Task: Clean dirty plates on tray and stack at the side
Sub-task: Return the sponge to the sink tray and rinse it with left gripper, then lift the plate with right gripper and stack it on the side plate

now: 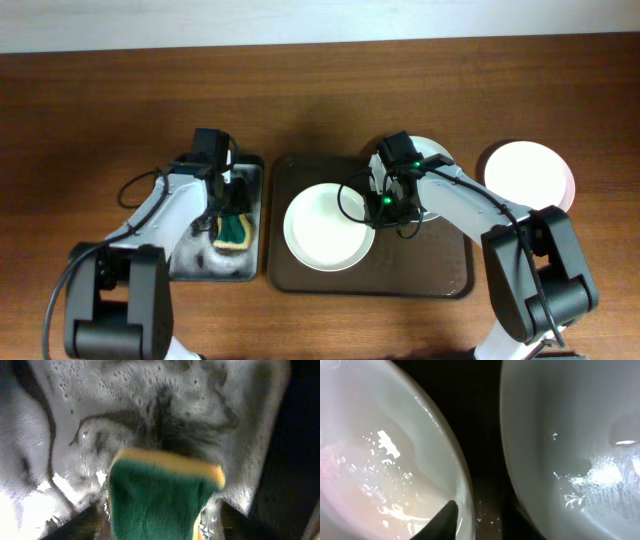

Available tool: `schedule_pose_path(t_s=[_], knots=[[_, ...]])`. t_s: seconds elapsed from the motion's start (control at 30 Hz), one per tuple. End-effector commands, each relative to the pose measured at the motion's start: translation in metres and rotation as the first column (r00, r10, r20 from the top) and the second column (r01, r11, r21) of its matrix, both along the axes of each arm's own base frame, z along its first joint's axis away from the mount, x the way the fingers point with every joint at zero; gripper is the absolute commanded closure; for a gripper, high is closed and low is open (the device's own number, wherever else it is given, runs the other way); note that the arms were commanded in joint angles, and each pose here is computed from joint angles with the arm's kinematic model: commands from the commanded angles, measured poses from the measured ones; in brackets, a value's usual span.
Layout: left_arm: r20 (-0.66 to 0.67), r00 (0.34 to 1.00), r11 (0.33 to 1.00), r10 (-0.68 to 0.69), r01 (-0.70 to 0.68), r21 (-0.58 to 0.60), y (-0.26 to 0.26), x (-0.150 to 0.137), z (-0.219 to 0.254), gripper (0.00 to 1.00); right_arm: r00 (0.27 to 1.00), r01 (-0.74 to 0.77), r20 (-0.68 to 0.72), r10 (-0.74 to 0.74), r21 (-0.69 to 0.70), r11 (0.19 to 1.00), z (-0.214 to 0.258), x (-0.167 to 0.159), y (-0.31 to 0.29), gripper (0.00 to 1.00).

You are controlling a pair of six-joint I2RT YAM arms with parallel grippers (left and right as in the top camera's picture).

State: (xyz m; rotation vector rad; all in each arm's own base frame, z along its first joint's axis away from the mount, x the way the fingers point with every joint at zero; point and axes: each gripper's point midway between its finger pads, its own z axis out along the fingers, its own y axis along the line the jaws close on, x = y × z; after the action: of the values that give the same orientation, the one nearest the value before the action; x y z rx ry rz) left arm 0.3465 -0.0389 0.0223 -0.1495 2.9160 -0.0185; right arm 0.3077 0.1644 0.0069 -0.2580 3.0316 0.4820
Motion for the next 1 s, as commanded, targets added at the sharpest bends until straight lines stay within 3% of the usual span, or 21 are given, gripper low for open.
schedule_pose_path(t_s=[0.0,0.03,0.1,0.17,0.2,0.33,0.43,0.53,0.7,0.83,0.97], knots=[[-0.022,1.000,1.000,-0.001,0.001,-0.010,0.000,-0.011,0.017,0.01,1.000,0.002,0.005,-0.002,-0.008,1.000,-0.002,0.003,-0.002,0.68],[-0.053,0.999,1.000,-0.003,0.002,-0.015,-0.001,-0.018,0.015,0.01,1.000,0.002,0.005,-0.002,-0.008,1.000,-0.002,0.003,-0.002,0.68],[-0.093,0.996,1.000,-0.005,0.003,-0.022,-0.001,-0.028,0.014,0.01,1.000,-0.002,-0.010,0.002,0.007,1.000,-0.001,0.000,0.001,0.81],[-0.101,0.995,1.000,-0.005,0.003,-0.021,-0.001,-0.030,0.014,0.01,0.999,-0.019,-0.029,0.020,0.035,0.999,0.001,-0.006,0.009,0.87],[-0.105,0.994,1.000,-0.005,0.003,-0.021,-0.001,-0.031,0.014,0.01,0.999,-0.027,-0.031,0.028,0.033,0.999,0.000,-0.008,0.011,0.96],[-0.116,0.993,0.999,-0.008,0.004,-0.032,-0.003,-0.033,0.013,0.01,0.999,-0.045,0.005,0.045,0.034,0.998,0.006,-0.004,0.018,0.96],[-0.116,0.993,0.999,-0.008,0.004,-0.034,-0.003,-0.033,0.013,0.01,0.984,-0.014,0.177,0.022,-0.042,0.999,0.055,0.020,0.004,0.96],[-0.116,0.993,0.999,-0.008,0.005,-0.034,-0.003,-0.033,0.013,0.01,0.910,0.013,0.410,0.068,-0.190,0.982,0.105,0.042,-0.016,0.96],[-0.112,0.994,0.999,-0.009,0.005,-0.035,-0.003,-0.032,0.014,0.01,0.773,0.096,0.582,0.251,-0.499,0.862,0.144,0.050,-0.016,0.96],[-0.112,0.994,0.999,-0.009,0.005,-0.035,-0.004,-0.032,0.014,0.01,0.643,0.170,0.678,0.357,-0.580,0.796,0.174,0.041,0.017,0.96],[-0.112,0.994,0.999,-0.009,0.005,-0.035,-0.004,-0.032,0.014,0.01,0.510,0.337,0.748,0.425,-0.629,0.701,0.212,0.028,0.026,0.96]])
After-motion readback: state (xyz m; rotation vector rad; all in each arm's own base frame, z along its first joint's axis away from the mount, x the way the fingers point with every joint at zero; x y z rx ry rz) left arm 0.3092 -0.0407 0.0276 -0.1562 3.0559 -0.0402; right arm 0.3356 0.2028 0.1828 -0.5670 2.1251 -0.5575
